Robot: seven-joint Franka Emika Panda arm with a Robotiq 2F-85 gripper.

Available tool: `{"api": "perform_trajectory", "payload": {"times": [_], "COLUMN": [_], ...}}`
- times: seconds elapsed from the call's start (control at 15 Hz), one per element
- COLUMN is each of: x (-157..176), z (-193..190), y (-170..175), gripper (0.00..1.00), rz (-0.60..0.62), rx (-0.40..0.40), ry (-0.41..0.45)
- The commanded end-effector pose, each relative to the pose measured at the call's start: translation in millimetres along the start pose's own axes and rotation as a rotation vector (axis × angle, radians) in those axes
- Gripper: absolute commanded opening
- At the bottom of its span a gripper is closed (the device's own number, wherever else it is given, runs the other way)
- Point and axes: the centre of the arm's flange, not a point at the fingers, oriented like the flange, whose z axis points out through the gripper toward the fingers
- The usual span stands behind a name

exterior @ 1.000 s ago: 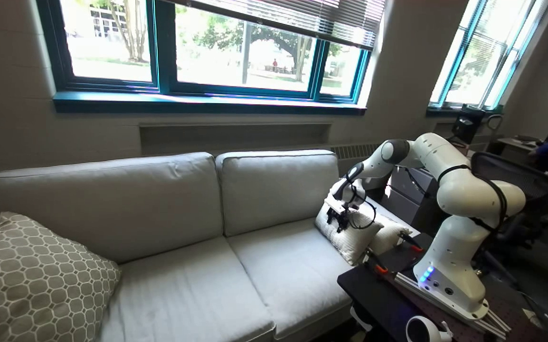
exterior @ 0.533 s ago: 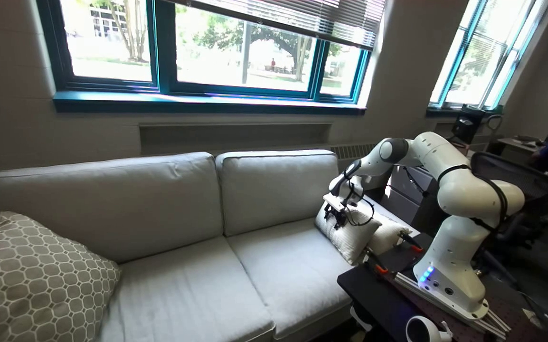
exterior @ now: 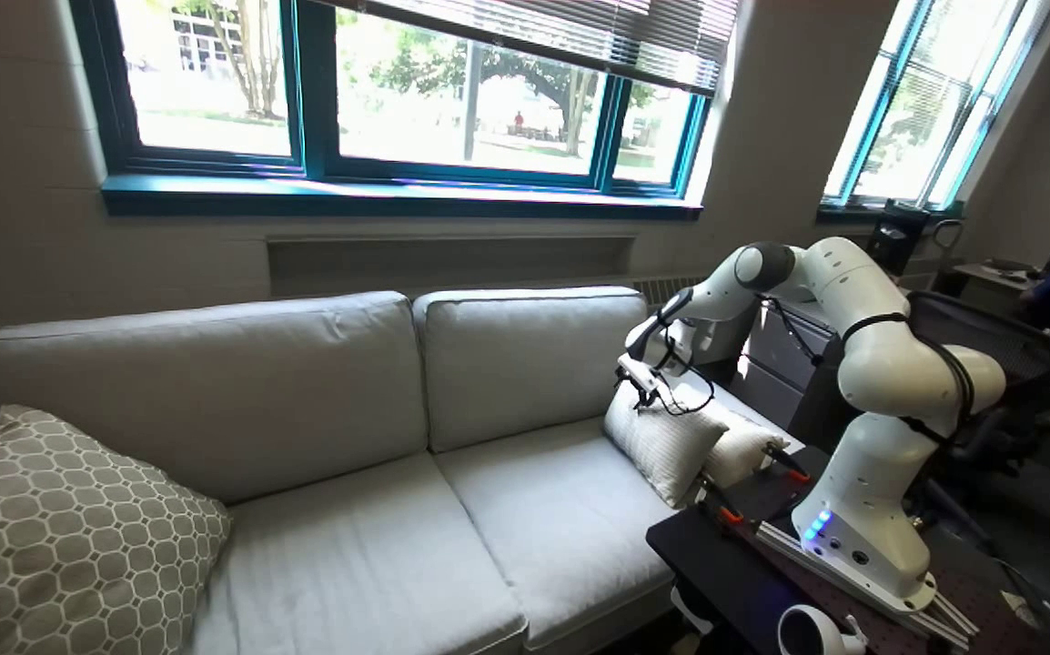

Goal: Stack the pillows at the edge of the sofa.

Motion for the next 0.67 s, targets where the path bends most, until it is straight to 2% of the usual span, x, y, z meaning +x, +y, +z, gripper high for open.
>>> {"api": "perform_trajectory", "payload": {"times": [0.0, 0.33, 0.6], "x": [-23.3, -56.3, -72.4], "z": [-43.5, -63.5, -72.9], "y": [10.3, -0.2, 1.6], "gripper": [1.00, 1.00, 1.00], "rz": [-0.108, -0.256, -0.362], "rx": [0.119, 0.255, 0.299], "ry": [0.003, -0.001, -0.001]}}
